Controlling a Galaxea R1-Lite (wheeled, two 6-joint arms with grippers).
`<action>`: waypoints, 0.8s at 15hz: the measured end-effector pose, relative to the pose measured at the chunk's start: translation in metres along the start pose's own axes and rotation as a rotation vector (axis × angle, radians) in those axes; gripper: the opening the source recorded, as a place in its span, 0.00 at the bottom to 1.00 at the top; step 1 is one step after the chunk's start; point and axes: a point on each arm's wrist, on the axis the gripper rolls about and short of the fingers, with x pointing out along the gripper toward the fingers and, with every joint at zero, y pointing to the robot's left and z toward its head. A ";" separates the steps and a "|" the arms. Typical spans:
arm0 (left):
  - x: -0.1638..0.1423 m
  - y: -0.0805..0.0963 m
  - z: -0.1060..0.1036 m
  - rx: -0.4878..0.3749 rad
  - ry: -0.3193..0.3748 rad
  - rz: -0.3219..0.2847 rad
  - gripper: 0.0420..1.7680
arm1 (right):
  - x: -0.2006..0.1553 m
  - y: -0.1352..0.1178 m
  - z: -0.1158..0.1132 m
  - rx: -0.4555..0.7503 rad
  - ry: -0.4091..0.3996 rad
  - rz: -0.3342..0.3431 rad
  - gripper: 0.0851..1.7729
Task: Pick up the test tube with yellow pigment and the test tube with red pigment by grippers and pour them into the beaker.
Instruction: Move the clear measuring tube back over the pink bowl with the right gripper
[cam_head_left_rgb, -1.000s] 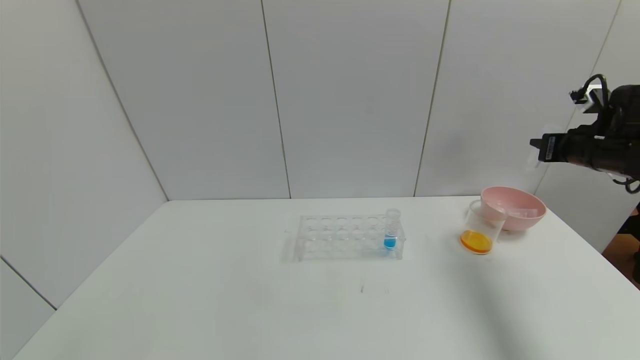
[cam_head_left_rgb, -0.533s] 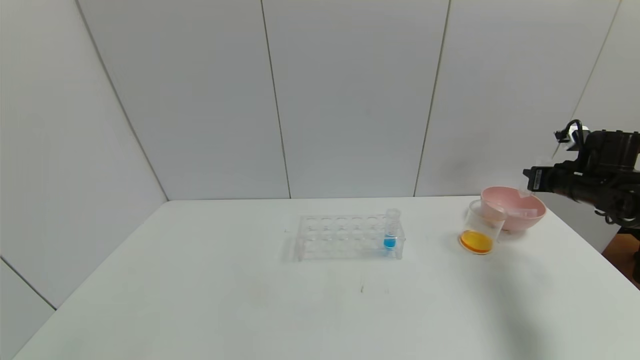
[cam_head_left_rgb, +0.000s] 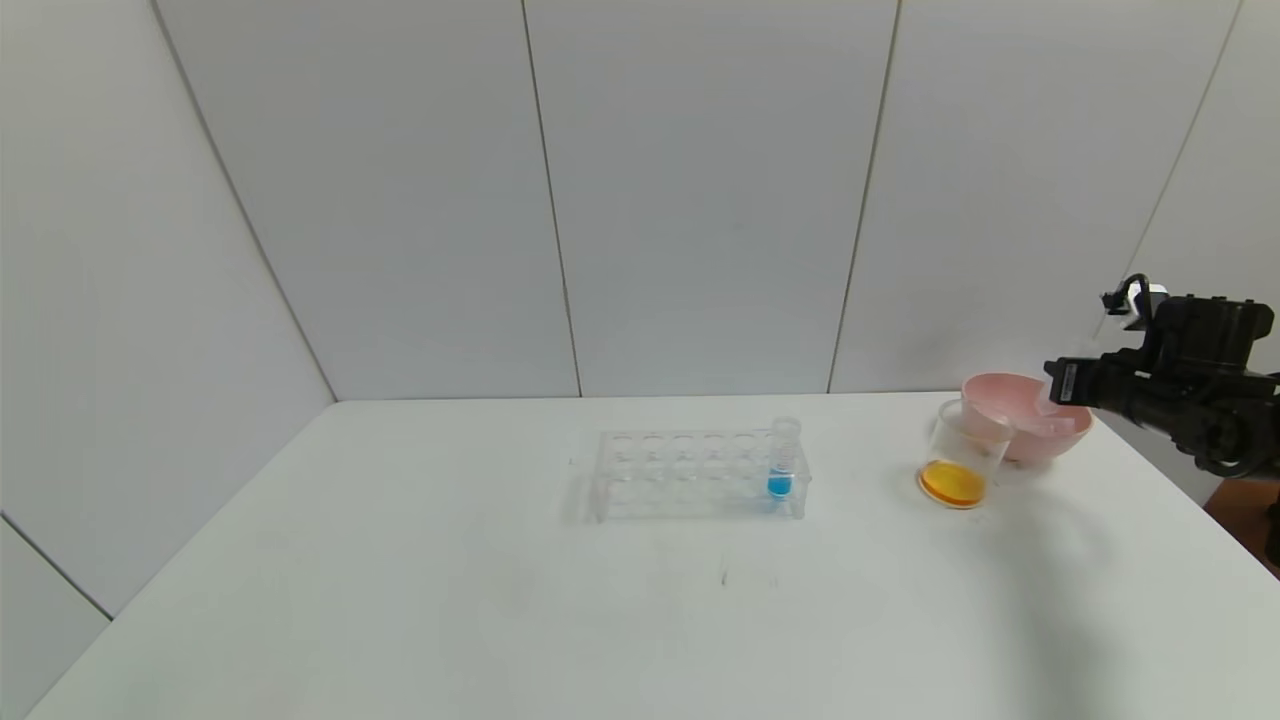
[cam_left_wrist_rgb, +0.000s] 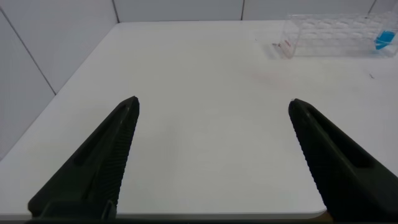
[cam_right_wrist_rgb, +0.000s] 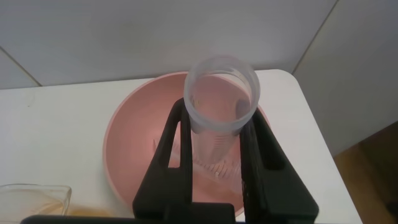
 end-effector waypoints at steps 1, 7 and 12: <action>0.000 0.000 0.000 0.000 0.000 0.000 0.97 | 0.001 0.000 -0.002 0.000 0.004 0.001 0.25; 0.000 0.000 0.000 0.000 0.000 0.000 0.97 | 0.004 0.001 -0.004 0.001 0.011 0.004 0.25; 0.000 0.000 0.000 0.000 0.000 0.000 0.97 | 0.003 0.001 -0.006 0.003 0.027 0.008 0.25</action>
